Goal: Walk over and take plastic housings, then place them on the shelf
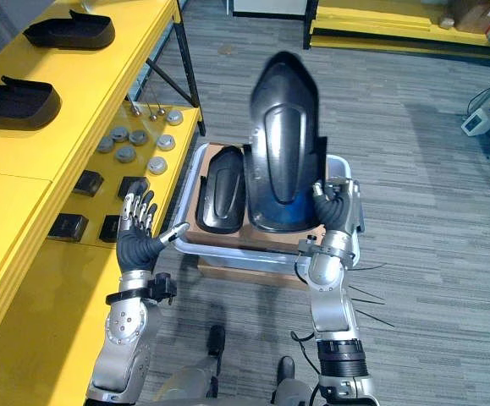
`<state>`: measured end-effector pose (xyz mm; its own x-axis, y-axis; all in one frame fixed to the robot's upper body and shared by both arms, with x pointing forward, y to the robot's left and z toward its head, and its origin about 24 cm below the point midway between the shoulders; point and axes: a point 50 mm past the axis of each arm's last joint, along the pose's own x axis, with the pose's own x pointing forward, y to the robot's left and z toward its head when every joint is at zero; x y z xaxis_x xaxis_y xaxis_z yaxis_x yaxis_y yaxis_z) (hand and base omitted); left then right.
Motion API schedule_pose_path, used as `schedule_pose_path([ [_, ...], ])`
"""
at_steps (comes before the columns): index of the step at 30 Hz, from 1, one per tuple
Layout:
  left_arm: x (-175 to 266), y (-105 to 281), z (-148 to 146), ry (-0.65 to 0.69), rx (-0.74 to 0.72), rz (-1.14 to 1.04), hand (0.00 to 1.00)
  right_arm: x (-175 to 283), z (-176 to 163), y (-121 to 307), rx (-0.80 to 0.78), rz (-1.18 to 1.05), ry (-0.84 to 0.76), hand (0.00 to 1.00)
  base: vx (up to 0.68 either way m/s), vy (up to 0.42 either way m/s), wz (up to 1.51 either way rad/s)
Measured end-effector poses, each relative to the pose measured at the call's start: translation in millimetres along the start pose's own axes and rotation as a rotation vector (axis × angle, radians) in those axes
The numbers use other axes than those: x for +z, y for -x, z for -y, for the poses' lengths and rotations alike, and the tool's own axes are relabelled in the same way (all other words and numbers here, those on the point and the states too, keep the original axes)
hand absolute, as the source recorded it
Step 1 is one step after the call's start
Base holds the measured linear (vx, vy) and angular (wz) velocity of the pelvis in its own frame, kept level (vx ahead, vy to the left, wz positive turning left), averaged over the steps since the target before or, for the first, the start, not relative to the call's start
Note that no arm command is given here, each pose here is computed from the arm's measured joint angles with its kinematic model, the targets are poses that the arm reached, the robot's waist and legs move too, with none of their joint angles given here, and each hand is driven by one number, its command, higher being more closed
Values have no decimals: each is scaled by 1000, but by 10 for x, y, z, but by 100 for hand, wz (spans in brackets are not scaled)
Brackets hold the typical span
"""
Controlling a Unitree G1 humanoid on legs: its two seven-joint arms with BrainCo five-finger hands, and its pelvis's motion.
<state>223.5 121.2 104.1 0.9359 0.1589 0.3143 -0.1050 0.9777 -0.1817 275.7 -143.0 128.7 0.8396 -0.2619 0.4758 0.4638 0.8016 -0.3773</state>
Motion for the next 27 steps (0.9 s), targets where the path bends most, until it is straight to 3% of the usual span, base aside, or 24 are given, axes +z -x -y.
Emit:
schedule_pose_path([
  [8, 18, -62, 235, 20, -95, -5, 0, 344, -303, 154, 150, 140, -77, 100, -4, -5, -4],
  [14, -78, -124, 233, 30, -97, -49, 0, 403, -357, 201, 181, 161, -92, 100, 2, -9, -3],
  [15, -129, -107, 258, 28, -112, -77, 100, 449, -412, 245, 214, 183, -105, 100, -1, -20, -5],
  [20, -236, -89, 238, 27, -115, -136, 100, 464, -413, 267, 231, 215, -97, 100, -7, -10, -3],
  [21, -241, -88, 237, 38, -114, -143, 100, 458, -411, 269, 235, 218, -91, 0, -3, -14, -5],
  [27, -293, -87, 168, 39, -93, -174, 100, 513, -466, 342, 293, 249, -144, 0, 5, -15, -6],
])
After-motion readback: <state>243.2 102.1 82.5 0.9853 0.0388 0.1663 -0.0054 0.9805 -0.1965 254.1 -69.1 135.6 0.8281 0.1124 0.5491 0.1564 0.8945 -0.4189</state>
